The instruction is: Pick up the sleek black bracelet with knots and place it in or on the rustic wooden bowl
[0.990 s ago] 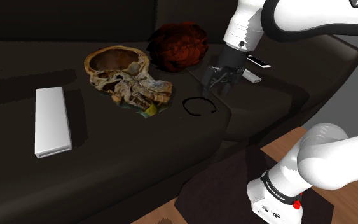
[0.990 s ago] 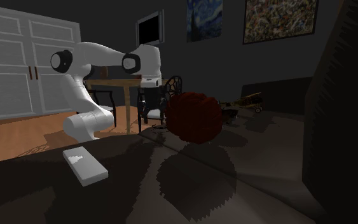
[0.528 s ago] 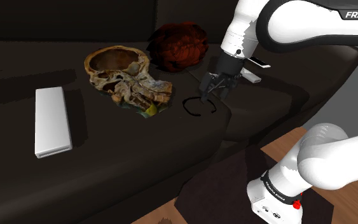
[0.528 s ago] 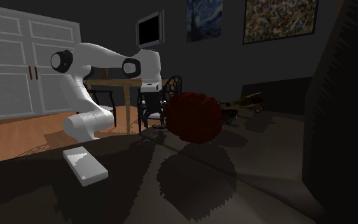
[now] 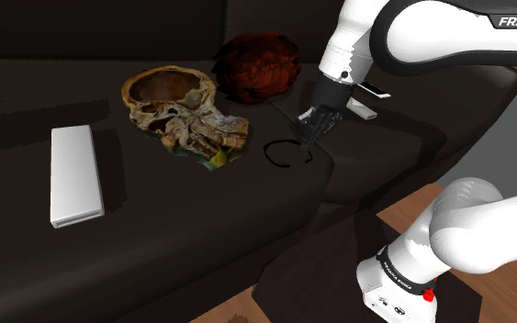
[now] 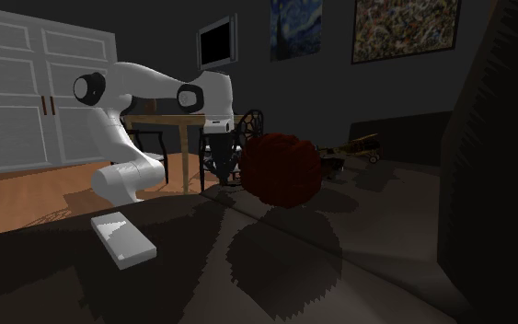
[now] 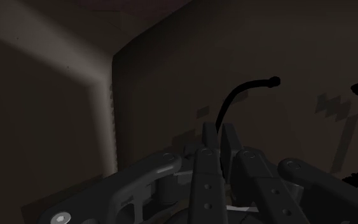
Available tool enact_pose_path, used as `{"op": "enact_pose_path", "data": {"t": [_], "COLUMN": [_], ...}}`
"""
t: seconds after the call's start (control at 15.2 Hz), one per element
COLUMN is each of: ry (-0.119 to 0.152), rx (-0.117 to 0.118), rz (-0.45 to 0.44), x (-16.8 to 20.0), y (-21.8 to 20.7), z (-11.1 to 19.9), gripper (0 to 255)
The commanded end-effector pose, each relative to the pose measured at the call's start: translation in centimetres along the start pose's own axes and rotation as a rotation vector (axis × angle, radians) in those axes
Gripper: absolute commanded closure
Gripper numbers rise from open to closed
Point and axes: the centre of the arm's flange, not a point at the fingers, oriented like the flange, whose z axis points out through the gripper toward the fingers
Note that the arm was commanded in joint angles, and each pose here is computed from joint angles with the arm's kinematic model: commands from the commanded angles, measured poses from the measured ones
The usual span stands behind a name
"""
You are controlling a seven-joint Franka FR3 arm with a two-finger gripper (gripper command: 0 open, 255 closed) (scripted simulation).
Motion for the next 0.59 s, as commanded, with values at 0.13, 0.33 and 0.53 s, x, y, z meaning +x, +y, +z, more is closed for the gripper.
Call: {"op": "enact_pose_path", "data": {"t": [0.13, 0.33, 0.53], "ry": [0.000, 0.000, 0.000], "rx": [0.000, 0.000, 0.000], "rz": [0.000, 0.000, 0.000], "x": [0.0, 0.0, 0.0], "y": [0.0, 0.0, -0.1], "z": [0.0, -0.5, -2.1], "gripper": [255, 255, 255]}}
